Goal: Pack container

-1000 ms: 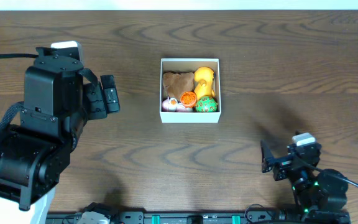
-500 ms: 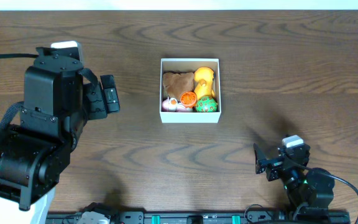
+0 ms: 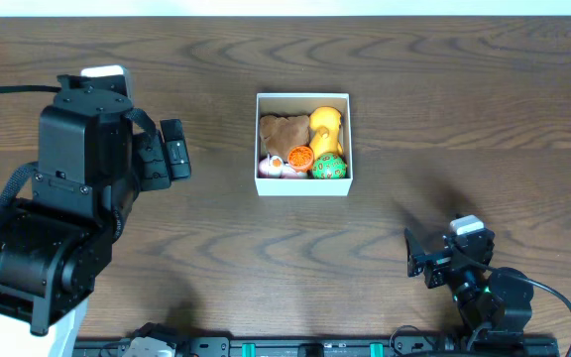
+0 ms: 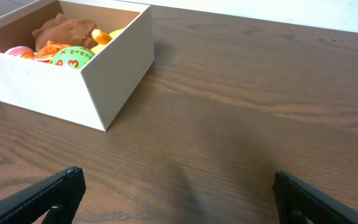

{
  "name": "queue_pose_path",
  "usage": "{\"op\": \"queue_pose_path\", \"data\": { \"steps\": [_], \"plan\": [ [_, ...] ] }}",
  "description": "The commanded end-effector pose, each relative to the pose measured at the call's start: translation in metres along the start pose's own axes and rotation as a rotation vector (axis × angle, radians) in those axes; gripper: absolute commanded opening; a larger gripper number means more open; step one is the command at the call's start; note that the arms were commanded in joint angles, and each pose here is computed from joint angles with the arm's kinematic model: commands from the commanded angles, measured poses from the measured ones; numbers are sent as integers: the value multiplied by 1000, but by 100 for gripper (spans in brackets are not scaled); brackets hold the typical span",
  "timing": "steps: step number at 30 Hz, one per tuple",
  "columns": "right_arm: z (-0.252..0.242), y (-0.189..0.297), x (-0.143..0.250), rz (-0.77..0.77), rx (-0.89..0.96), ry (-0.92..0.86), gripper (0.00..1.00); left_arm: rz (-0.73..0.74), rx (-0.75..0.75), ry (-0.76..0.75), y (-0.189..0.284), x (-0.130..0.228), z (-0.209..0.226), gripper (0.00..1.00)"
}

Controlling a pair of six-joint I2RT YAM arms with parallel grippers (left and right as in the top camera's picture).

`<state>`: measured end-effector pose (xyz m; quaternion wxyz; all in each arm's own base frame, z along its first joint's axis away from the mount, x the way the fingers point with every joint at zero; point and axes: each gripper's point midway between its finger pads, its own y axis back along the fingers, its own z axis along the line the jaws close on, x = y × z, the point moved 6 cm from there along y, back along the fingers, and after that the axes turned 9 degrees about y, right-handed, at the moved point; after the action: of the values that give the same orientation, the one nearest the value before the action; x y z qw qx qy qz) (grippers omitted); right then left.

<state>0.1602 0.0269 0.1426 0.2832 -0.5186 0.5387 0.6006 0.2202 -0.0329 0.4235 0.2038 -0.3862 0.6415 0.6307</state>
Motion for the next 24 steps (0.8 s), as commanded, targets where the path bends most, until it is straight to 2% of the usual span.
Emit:
{"op": "queue_pose_path", "data": {
  "steps": [1, 18, 24],
  "plan": [
    [1, -1, 1, -4, -5, 3, 99, -4, -16, 7, 0, -1, 2, 98],
    [1, -1, 1, -3, -5, 3, 99, -8, -31, -12, 6, 3, 12, 98],
    [1, -1, 1, -3, -5, 3, 99, -189, 5, 127, 11, -1, 34, 98]
  ]
}}
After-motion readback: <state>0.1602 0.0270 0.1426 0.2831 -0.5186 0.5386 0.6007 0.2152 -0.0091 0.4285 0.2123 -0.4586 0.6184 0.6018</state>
